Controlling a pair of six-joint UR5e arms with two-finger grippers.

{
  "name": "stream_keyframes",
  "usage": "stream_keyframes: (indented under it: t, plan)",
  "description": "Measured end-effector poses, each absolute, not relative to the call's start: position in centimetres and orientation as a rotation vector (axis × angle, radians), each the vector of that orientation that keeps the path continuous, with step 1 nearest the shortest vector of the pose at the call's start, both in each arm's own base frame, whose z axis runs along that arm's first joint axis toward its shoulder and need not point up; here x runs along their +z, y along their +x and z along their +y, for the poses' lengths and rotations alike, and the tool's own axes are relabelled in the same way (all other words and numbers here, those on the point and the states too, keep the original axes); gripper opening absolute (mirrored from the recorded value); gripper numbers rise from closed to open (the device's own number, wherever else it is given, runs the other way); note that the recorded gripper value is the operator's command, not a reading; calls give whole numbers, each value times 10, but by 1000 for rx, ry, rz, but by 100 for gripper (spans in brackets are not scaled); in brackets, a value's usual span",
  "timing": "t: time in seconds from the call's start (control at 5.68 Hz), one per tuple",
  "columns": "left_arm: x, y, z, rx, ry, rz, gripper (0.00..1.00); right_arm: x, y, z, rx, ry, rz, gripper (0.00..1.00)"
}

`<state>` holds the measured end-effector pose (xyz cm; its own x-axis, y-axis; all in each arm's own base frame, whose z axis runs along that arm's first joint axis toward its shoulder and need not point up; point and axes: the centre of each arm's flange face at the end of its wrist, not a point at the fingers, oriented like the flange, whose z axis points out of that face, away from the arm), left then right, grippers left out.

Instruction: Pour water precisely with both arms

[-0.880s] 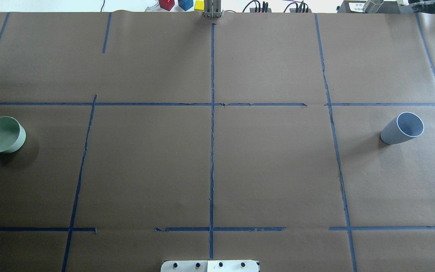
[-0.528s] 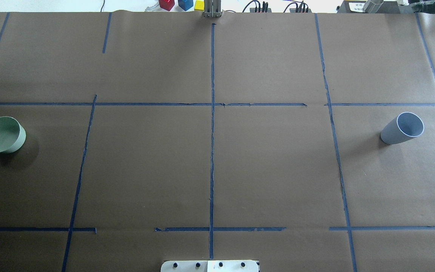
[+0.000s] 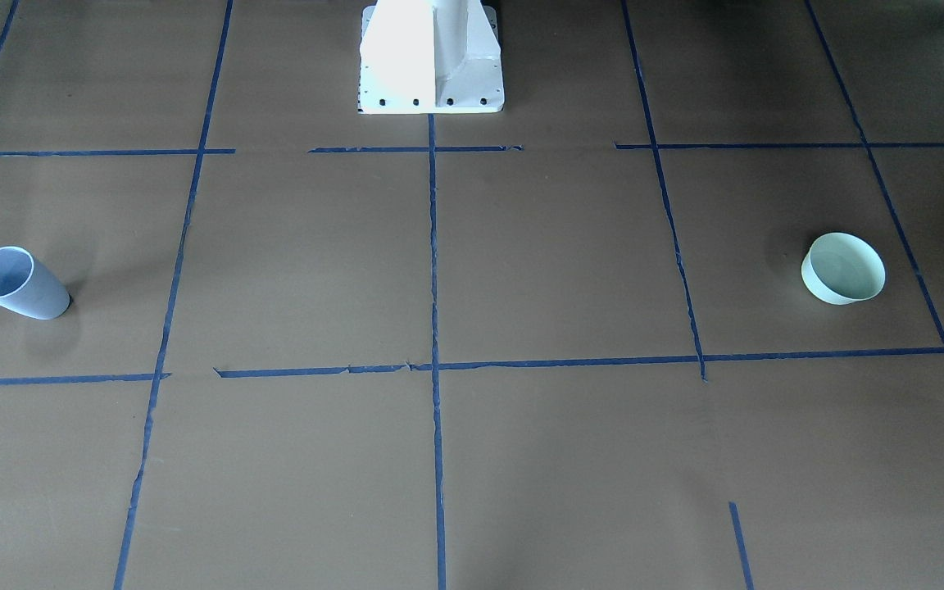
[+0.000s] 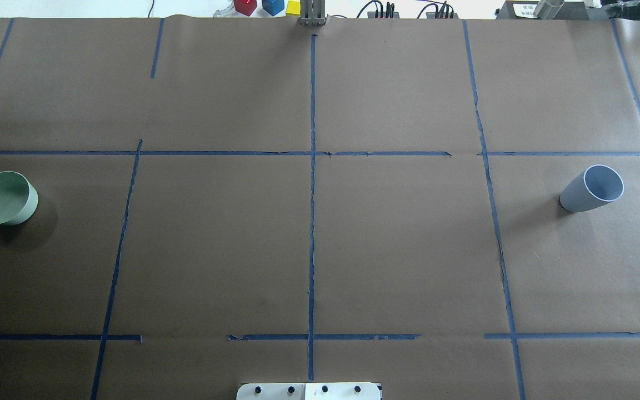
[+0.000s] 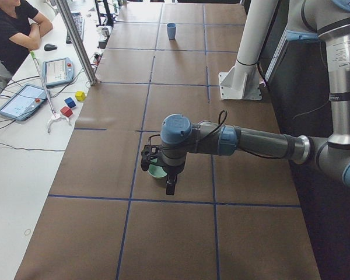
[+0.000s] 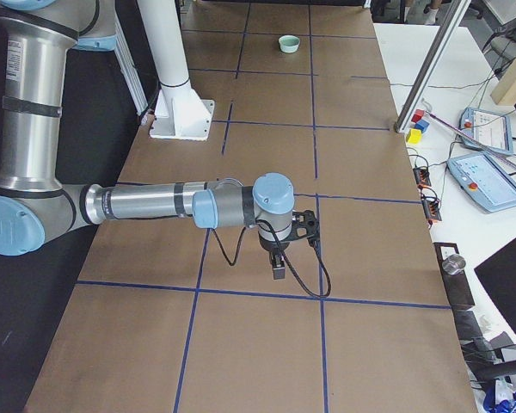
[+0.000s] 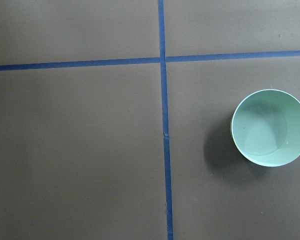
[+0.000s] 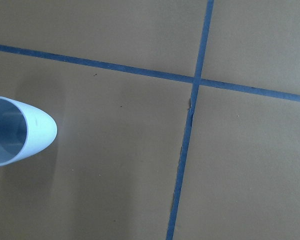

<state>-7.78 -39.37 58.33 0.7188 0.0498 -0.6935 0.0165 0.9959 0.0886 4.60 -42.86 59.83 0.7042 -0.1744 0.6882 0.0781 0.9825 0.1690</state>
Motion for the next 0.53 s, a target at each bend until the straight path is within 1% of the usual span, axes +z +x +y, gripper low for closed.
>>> stream_keyframes:
  t: [0.53]
  plan:
    - [569,-76,-393,31,114,775,100,595,37,-430,-166,144,-781,100]
